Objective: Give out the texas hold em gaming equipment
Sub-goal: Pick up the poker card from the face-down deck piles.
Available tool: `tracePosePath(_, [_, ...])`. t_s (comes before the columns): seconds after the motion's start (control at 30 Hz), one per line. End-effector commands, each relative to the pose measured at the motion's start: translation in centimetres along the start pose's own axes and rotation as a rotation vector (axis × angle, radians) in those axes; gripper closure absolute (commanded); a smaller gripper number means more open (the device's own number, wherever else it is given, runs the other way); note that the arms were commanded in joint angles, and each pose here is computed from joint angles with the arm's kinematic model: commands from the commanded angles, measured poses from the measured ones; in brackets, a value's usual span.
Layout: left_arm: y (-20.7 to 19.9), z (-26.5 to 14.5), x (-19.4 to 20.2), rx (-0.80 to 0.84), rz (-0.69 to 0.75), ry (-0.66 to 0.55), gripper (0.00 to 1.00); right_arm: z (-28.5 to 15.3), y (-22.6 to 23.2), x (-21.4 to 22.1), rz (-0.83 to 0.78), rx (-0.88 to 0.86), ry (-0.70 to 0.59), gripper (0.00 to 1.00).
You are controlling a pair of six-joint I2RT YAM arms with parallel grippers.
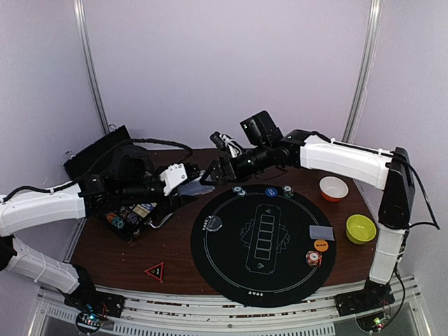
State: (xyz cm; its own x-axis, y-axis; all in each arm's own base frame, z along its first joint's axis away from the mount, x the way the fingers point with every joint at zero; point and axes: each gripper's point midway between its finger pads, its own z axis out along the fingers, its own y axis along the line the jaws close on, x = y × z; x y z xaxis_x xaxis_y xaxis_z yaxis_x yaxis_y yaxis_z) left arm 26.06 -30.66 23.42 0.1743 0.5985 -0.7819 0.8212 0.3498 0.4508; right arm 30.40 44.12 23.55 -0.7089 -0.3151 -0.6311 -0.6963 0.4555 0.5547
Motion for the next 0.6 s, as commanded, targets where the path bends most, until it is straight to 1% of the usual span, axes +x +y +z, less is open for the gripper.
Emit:
tracePosePath(0.0, [2.0,-0.4,-2.3,-0.068,0.018,-0.071,0.44,-1.1,-0.3,0.1,-0.058,0.078,0.024,0.23])
tracePosePath(0.07, [2.1,-0.4,-2.3,-0.07,0.02,-0.069,0.44,-1.4,-0.3,-0.2,-0.063,0.09,0.019,0.27])
tracePosePath(0.23, [2.1,-0.3,-2.2,-0.072,0.024,-0.066,0.44,-1.6,0.2,-0.5,-0.063,0.075,0.014,0.34])
tracePosePath(0.37, [2.1,-0.2,-2.0,-0.074,0.028,-0.057,0.44,-2.0,0.9,-0.6,-0.07,0.052,0.024,0.46])
tracePosePath(0.53, [2.0,-0.1,-1.7,-0.073,0.029,-0.045,0.44,-2.7,2.0,-1.1,-0.076,0.016,0.01,0.67])
tracePosePath(0.57, [2.1,0.0,-1.7,-0.073,0.026,-0.044,0.44,-2.8,2.2,-1.1,-0.075,0.01,0.01,0.75])
